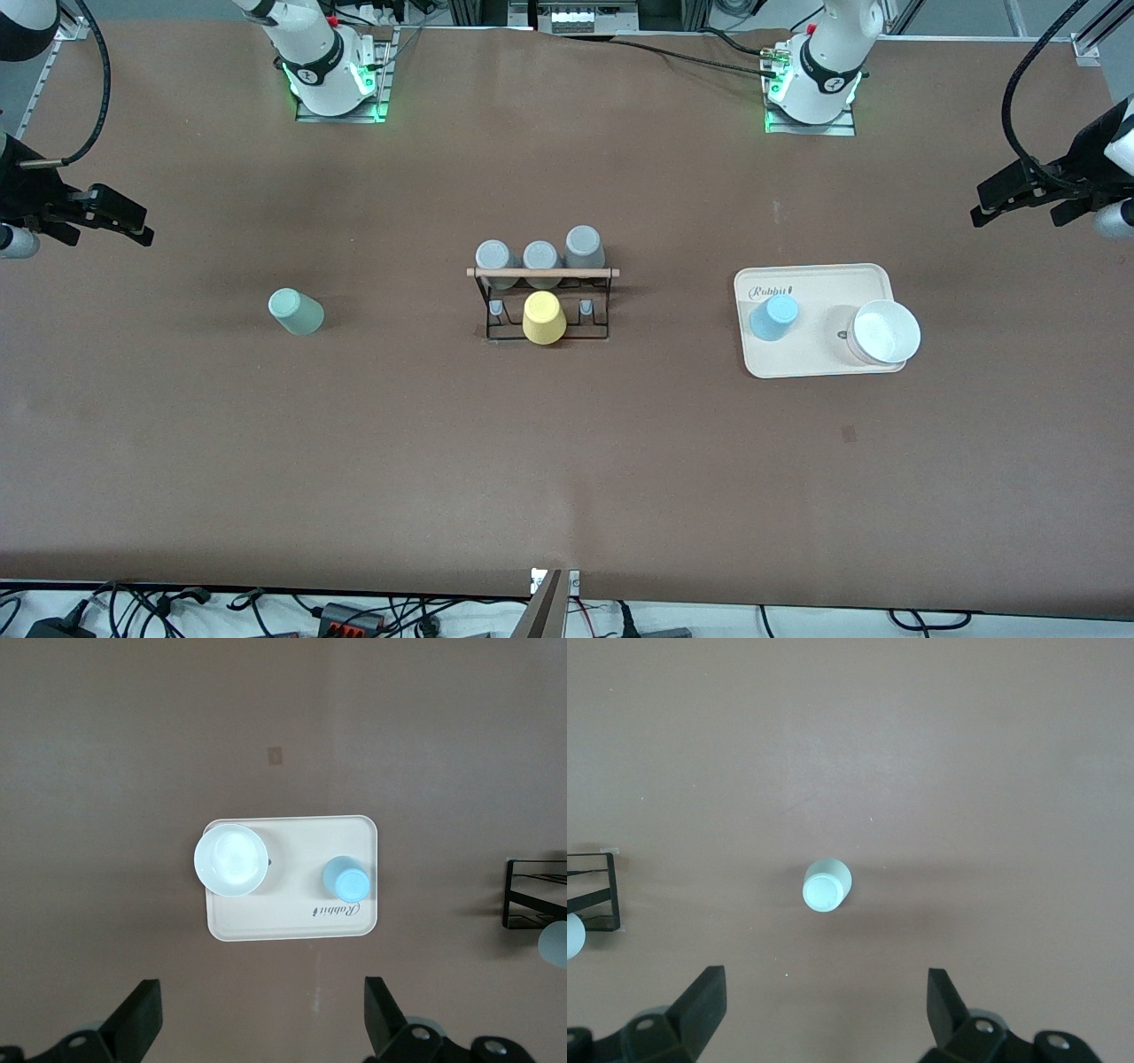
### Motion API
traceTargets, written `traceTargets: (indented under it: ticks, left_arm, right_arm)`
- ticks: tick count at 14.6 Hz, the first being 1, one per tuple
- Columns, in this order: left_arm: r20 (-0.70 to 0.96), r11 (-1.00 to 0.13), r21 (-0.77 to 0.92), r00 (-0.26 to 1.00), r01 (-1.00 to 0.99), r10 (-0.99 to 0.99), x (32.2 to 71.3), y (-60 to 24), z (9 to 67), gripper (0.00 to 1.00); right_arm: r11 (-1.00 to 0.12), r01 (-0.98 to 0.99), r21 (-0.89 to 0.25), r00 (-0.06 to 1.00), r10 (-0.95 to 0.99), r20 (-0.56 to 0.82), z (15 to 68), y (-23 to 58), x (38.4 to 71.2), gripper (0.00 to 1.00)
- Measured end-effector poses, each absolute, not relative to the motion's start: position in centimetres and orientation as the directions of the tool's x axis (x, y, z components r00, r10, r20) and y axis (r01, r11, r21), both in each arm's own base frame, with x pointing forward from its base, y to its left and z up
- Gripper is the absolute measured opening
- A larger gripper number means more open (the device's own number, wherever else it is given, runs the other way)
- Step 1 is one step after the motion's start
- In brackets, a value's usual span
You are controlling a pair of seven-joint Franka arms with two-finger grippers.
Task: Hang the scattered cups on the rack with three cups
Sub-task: 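Reach the left gripper down to the light blue cup on the tray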
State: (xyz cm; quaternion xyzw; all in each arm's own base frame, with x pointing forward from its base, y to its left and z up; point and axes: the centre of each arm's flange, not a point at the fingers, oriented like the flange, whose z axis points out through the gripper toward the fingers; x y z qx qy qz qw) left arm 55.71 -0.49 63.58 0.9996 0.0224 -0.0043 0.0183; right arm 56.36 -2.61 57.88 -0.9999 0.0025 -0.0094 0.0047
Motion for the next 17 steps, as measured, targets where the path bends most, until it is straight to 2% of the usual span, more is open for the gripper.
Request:
traceTargets:
  ticks: [8, 13, 17]
  left_arm:
    - [-0.045, -0.998, 0.039, 0.998, 0.047, 0.045, 56.2, -0.9, 62.0, 1.0]
    - [-0.167, -0.997, 0.057, 0.985, 0.052, 0.042, 58.5, -5.2, 54.4, 1.0]
    - [-0.148, -0.995, 0.069, 0.987, 0.071, 0.06, 59.1, -8.3, 48.0, 1.0]
  right_arm:
    - [-1.0, -0.005, -0.009, 1.0, -0.005, 0.017, 57.9, -2.6, 56.3, 1.0]
    - [-1.0, -0.005, -0.009, 1.0, -0.005, 0.017, 57.8, -2.6, 56.3, 1.0]
    - [-1.0, -0.005, -0.009, 1.0, -0.005, 0.015, 57.8, -2.6, 56.3, 1.0]
